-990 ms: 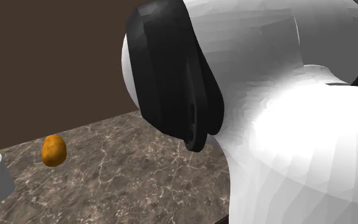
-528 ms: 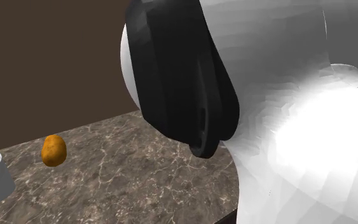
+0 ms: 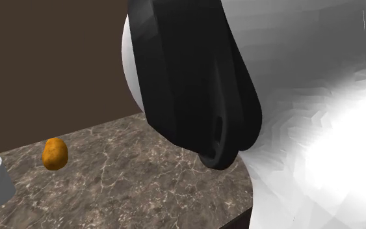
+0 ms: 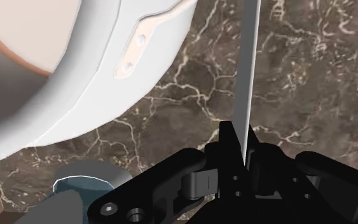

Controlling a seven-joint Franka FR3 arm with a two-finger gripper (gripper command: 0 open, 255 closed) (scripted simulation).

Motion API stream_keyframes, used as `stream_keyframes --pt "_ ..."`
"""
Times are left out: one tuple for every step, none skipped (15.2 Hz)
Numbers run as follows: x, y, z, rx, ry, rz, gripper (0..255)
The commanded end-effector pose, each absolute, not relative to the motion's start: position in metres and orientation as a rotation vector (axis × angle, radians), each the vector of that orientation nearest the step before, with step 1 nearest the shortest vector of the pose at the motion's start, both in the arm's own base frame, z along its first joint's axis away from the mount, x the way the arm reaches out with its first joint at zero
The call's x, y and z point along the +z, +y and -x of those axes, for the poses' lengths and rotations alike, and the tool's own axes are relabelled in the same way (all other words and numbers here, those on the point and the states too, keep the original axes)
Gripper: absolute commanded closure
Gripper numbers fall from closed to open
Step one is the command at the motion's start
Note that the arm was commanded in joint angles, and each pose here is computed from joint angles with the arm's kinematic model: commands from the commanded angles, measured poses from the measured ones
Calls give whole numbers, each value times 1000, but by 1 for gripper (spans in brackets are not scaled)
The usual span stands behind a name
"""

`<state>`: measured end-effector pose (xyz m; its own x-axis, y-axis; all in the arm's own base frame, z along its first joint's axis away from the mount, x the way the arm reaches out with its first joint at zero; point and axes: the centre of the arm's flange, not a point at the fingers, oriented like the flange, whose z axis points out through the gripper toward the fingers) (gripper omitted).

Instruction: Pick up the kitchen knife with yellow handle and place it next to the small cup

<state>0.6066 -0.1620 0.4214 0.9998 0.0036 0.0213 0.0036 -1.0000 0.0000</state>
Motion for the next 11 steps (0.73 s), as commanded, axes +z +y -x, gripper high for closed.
stream_keyframes --pt "432 -163 -607 -33 -5 3141 255" --pt "437 -163 -607 -33 -5 3141 255" --pt "442 -163 -607 -33 -5 3141 255" --pt "448 -163 -607 -33 -5 3141 255" --pt "453 -163 -607 -33 -5 3141 255" --pt "458 -163 -607 -33 -5 3141 255" --pt "464 -163 -607 -33 -5 3141 255" --pt "469 -163 -607 -33 -5 3141 255" --pt "474 -163 -607 -33 -5 3141 255" --pt "479 -163 -607 -33 -5 3141 255" --pt "485 -163 -607 -33 -5 3141 255"
